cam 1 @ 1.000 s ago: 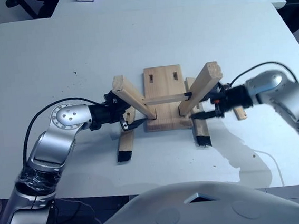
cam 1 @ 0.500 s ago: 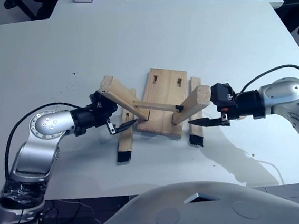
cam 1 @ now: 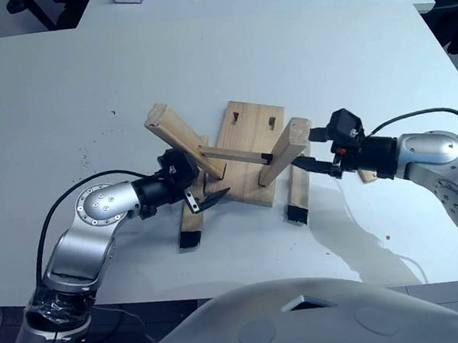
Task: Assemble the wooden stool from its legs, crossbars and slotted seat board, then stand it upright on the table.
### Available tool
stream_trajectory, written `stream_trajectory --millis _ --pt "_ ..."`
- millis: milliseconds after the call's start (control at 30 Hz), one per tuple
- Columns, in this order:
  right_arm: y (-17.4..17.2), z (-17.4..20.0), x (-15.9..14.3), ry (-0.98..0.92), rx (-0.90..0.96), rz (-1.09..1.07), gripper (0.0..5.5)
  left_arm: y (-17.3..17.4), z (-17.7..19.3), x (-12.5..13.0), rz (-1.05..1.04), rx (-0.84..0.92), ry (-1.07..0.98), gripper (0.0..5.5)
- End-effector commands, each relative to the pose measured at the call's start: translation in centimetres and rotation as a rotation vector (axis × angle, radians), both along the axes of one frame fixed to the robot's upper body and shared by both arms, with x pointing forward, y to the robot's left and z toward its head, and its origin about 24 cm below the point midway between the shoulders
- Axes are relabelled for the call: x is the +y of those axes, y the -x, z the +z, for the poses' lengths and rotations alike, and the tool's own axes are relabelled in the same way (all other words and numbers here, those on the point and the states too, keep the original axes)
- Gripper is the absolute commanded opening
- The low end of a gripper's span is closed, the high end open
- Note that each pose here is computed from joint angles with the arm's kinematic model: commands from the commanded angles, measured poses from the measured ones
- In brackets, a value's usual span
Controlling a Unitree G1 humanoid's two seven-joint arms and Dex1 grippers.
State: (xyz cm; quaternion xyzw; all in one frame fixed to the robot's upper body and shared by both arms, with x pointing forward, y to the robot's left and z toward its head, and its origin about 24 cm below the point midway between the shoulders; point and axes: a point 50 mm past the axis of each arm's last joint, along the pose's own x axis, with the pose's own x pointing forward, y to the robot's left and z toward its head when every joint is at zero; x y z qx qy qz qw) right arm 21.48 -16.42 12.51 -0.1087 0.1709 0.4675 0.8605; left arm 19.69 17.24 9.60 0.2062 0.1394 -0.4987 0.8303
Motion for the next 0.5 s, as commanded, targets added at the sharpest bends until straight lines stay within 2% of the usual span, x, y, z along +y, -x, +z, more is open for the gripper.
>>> stream_trajectory --millis 33,367,500 --pt "-0.4 0.5 -0.9 0.003 -0.048 -0.107 2.83 0.5 -0.1 -0.5 0.003 0.008 0.025 5.38" --pt "-1.8 0.7 -1.0 -0.076 -0.144 -0.37 2.83 2.1 -0.5 -3.6 -0.017 0.054 0.122 5.38" --pt "-1.8 -0.1 -2.2 -0.07 -0.178 -0.57 2.83 1.6 -0.9 -1.8 0.089 0.046 0.079 5.38"
